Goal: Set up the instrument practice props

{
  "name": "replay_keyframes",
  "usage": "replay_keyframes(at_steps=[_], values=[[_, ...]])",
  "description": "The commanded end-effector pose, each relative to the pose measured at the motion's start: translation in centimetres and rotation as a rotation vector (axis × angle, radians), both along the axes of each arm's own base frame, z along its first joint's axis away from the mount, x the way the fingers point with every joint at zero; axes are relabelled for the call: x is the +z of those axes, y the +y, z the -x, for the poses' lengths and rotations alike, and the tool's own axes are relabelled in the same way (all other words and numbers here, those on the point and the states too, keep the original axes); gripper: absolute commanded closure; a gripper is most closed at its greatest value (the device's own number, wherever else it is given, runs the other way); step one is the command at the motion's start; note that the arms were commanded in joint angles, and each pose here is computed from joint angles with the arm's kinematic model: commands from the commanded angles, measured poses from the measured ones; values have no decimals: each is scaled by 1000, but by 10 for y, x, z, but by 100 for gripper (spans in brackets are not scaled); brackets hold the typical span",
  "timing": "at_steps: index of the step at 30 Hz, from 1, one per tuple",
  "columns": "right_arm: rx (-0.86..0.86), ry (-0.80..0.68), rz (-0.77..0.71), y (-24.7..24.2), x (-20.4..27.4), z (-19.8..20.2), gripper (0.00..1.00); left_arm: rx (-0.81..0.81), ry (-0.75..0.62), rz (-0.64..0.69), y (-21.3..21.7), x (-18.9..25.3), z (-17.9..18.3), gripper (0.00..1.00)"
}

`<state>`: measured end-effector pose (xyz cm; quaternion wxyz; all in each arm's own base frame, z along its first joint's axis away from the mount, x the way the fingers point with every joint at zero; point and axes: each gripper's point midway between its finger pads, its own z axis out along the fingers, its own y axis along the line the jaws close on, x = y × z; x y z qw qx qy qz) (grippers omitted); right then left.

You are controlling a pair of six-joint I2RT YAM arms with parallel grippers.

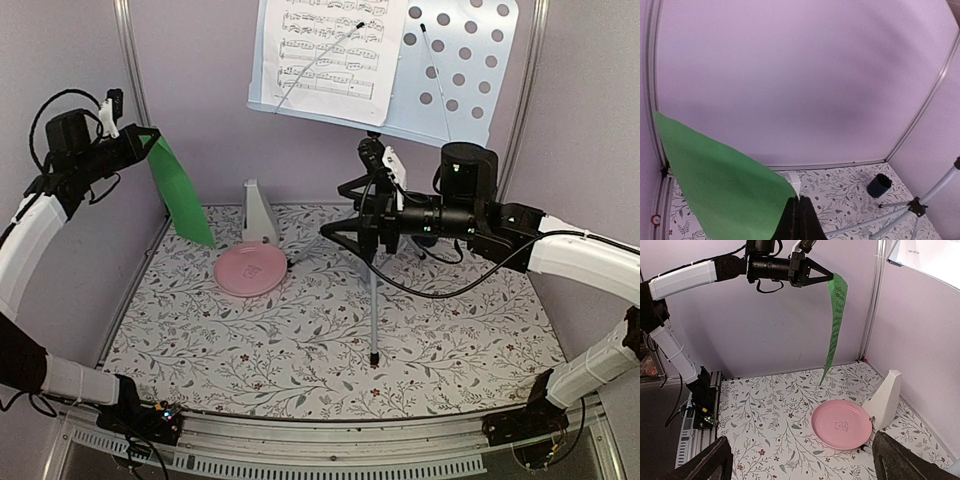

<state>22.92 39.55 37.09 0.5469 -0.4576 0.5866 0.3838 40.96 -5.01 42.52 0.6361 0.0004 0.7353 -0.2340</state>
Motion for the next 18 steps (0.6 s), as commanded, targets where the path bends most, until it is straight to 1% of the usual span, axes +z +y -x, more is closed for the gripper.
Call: replay_keyframes(at_steps=[1,5,11,18], values=[[56,-50,-18,-3,13,11,1,-269,51,-47,-47,-2,43,100],[80,-93,-20,-6,18,17,1,-419,59,-64,-79,0,78,100],[137,-161,-37,-12,30,33,1,-656,56,-49,-111,0,135,100],[212,-222,-46,-16,39,49,1,-924,8,-40,-145,3,206,100]])
